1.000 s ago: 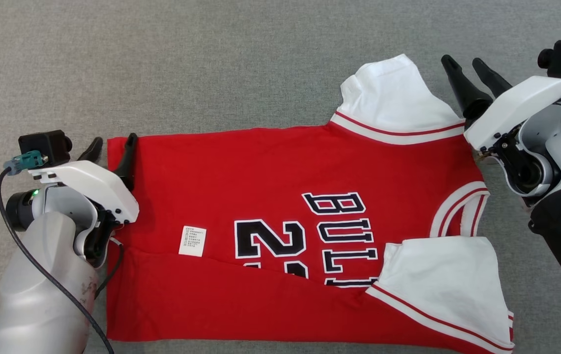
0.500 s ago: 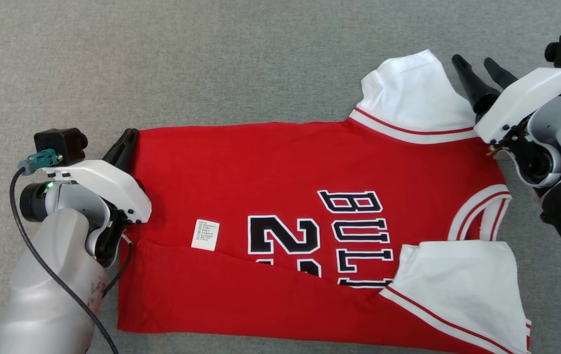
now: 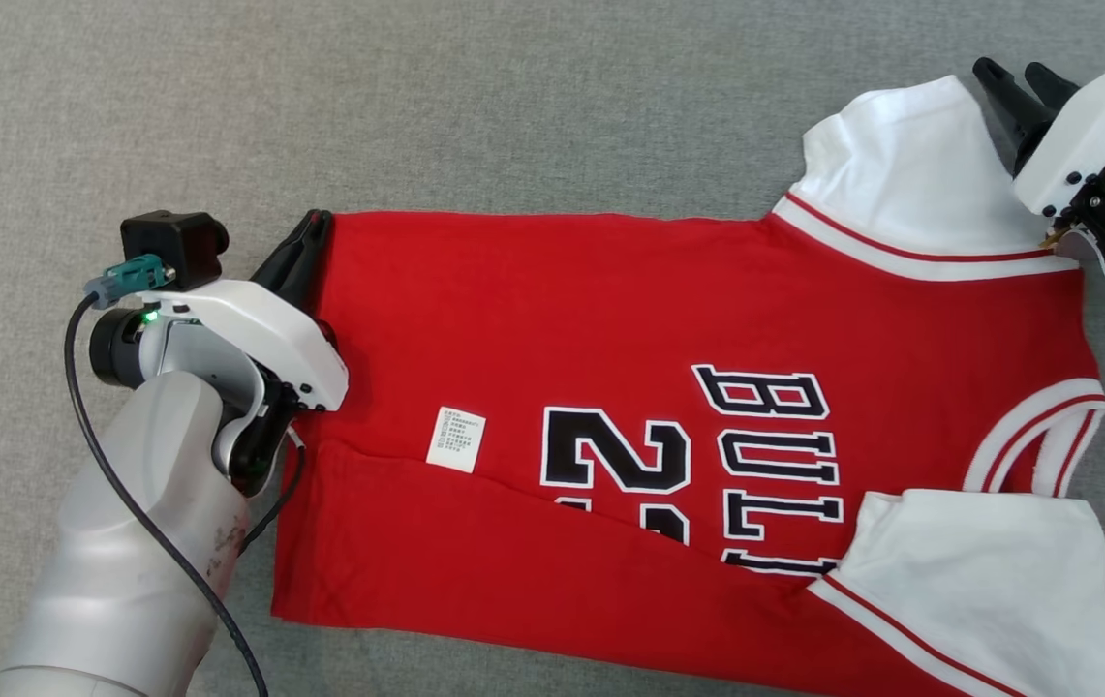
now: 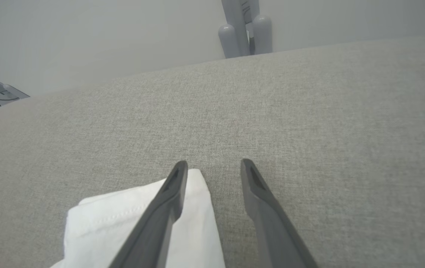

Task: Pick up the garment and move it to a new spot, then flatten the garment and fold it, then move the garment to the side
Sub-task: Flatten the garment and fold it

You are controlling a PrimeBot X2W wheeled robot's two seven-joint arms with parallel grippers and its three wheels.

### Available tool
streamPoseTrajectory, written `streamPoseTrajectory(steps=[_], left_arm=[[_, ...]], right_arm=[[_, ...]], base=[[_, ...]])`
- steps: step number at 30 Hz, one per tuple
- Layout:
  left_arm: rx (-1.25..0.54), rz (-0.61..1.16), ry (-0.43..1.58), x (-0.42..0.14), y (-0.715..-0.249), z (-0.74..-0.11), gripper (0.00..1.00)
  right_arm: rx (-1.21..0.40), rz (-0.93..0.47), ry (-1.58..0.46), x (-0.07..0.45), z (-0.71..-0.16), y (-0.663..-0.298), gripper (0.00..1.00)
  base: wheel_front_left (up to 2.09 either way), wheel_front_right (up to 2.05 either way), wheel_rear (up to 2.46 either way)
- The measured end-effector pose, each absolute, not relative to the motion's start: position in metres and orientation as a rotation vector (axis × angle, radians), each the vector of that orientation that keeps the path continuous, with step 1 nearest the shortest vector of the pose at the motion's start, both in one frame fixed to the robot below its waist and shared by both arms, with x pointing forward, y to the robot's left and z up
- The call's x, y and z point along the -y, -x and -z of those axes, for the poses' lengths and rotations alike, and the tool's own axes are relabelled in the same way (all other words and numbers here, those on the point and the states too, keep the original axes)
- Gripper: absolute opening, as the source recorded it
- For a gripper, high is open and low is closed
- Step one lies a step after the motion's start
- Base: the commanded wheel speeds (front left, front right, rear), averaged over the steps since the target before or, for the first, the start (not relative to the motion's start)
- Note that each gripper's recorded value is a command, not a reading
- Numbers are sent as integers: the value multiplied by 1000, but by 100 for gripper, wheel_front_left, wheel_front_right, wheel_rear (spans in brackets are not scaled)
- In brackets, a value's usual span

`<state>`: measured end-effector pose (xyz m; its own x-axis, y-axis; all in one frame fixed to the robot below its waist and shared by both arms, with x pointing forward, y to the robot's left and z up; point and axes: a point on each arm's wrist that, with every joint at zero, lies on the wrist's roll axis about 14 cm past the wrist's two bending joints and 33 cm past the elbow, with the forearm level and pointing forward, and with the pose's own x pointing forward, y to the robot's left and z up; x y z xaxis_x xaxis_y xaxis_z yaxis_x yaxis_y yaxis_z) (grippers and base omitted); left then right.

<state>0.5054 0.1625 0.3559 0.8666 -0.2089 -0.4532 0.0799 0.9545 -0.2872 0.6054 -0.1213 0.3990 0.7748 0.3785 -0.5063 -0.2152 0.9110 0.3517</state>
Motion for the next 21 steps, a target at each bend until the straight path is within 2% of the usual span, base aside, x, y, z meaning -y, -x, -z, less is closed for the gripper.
streamPoseTrajectory(steps=[2,18,19,20,21], left_arm=[[-502,154,267,-163,-506,-355,0],[-501,162,268,-161,-508,-350,0],[-503,162,269,-161,-508,-350,0],[-502,162,267,-161,-509,-350,0],[-502,163,268,-161,-509,-349,0]], right_arm=[[-626,-353,-230,116,-393,-606,100],[-687,-404,-136,107,-376,-603,100],[-694,-408,-131,106,-375,-602,88],[-697,-410,-131,106,-374,-603,31],[-701,-413,-130,105,-374,-603,1]], base=[[0,0,0],[0,0,0],[0,0,0],[0,0,0],[0,0,0]])
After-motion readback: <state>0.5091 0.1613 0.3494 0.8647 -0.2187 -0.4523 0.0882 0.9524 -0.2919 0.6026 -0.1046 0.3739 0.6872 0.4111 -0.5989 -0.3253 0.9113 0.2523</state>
